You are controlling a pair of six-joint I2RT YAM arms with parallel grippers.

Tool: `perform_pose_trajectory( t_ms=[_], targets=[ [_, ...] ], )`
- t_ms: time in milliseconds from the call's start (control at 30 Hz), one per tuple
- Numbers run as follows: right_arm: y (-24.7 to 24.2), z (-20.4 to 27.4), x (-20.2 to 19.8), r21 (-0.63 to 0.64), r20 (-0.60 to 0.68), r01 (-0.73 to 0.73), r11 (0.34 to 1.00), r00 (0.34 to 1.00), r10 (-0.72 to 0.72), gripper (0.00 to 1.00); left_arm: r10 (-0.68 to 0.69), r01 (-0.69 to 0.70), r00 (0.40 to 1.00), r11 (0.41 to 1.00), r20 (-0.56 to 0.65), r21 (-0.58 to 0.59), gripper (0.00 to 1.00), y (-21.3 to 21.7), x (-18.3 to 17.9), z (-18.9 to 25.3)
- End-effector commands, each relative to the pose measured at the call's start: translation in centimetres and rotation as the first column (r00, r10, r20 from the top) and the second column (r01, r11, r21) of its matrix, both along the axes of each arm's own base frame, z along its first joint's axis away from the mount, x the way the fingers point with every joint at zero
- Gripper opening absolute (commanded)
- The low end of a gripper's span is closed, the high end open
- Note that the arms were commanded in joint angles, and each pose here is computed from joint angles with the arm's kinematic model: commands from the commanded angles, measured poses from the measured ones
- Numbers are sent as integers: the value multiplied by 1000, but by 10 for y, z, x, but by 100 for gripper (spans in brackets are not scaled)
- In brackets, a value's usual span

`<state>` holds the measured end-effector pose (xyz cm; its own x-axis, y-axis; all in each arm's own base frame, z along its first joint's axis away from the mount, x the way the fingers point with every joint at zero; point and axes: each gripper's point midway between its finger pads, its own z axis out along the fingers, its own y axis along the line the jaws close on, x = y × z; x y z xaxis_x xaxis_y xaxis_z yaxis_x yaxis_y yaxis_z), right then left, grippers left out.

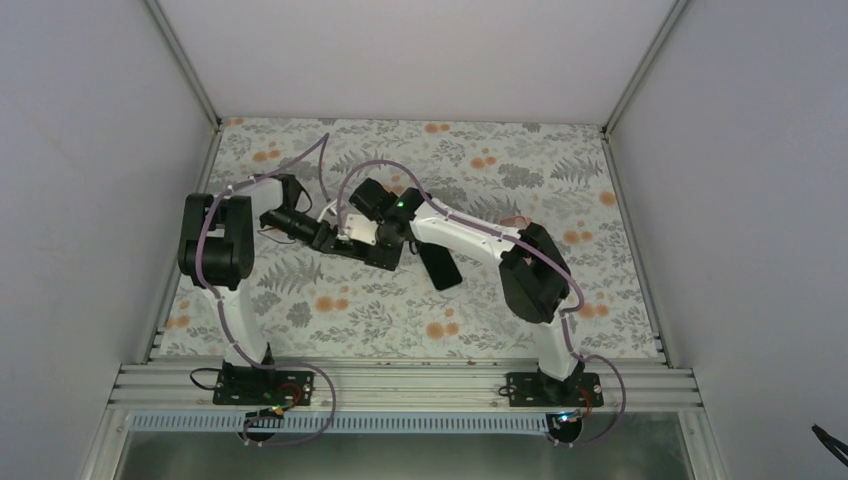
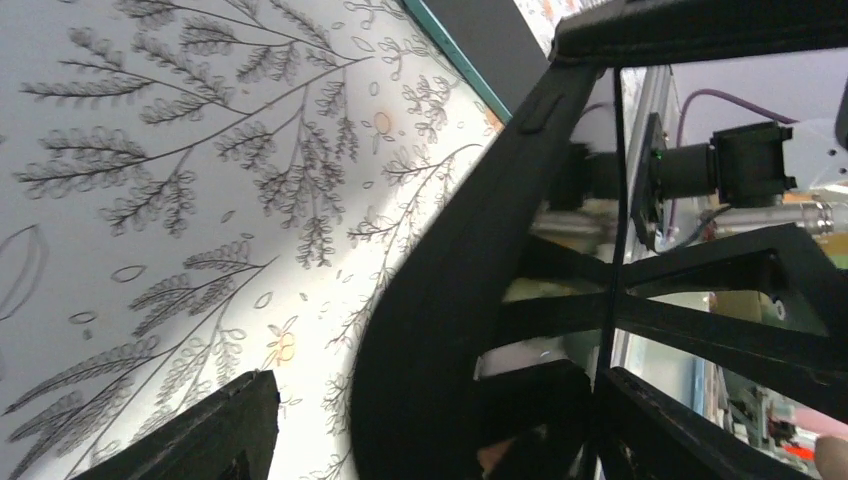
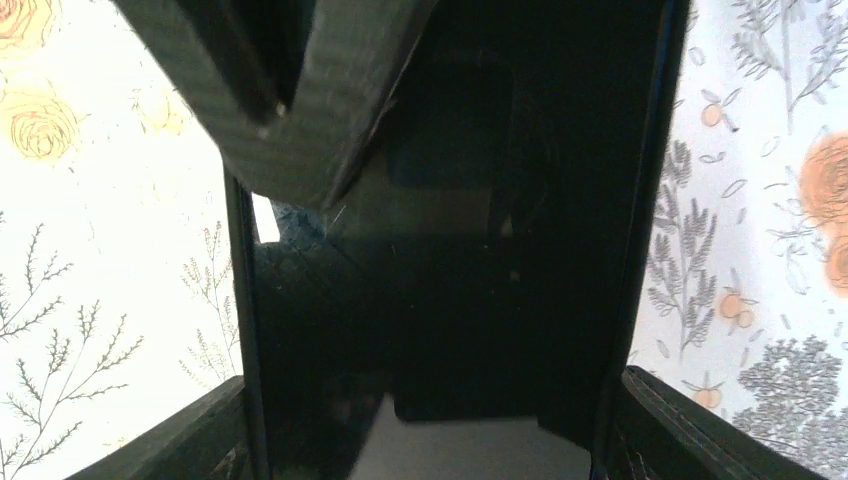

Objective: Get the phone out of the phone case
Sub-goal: Pick up the phone at the center of the board.

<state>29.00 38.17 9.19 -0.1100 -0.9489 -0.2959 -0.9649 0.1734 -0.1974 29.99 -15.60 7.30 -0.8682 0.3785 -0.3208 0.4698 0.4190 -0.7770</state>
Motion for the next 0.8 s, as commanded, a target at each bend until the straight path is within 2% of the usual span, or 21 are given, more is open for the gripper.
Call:
perform_pose_trajectory(
  t_ms=[0, 233, 300, 433, 600, 667, 767],
  targets=[
    [13, 20, 13, 48, 36, 6, 999, 999, -7, 70, -9, 9, 1000, 999, 3, -43, 75, -7, 4, 10],
    [16, 14, 12, 41, 28, 3, 999, 1000, -4, 69, -23, 25, 1000, 991, 13, -129, 64, -14, 7, 28],
    [17, 16, 14, 49, 37, 5, 999, 999, -7, 69, -30, 31, 999, 990, 10, -138, 54, -15, 5, 29],
    [17, 17, 16, 46, 51, 12, 999, 999, -15, 68, -40, 41, 999, 987, 5, -156, 26, -15, 1, 31],
    [16, 15, 16, 41, 51, 14, 999, 999, -16, 67, -56, 56, 998, 983, 2, -176, 19, -16, -3, 35],
    [16, 14, 15, 41, 45, 10, 999, 999, -12, 68, -61, 62, 998, 981, 15, -182, 13, -16, -2, 37],
    [16, 17, 10, 54, 25, 2, 999, 1000, -3, 76, -80, 85, 996, 976, 34, -198, 3, -17, -3, 41]
  ],
)
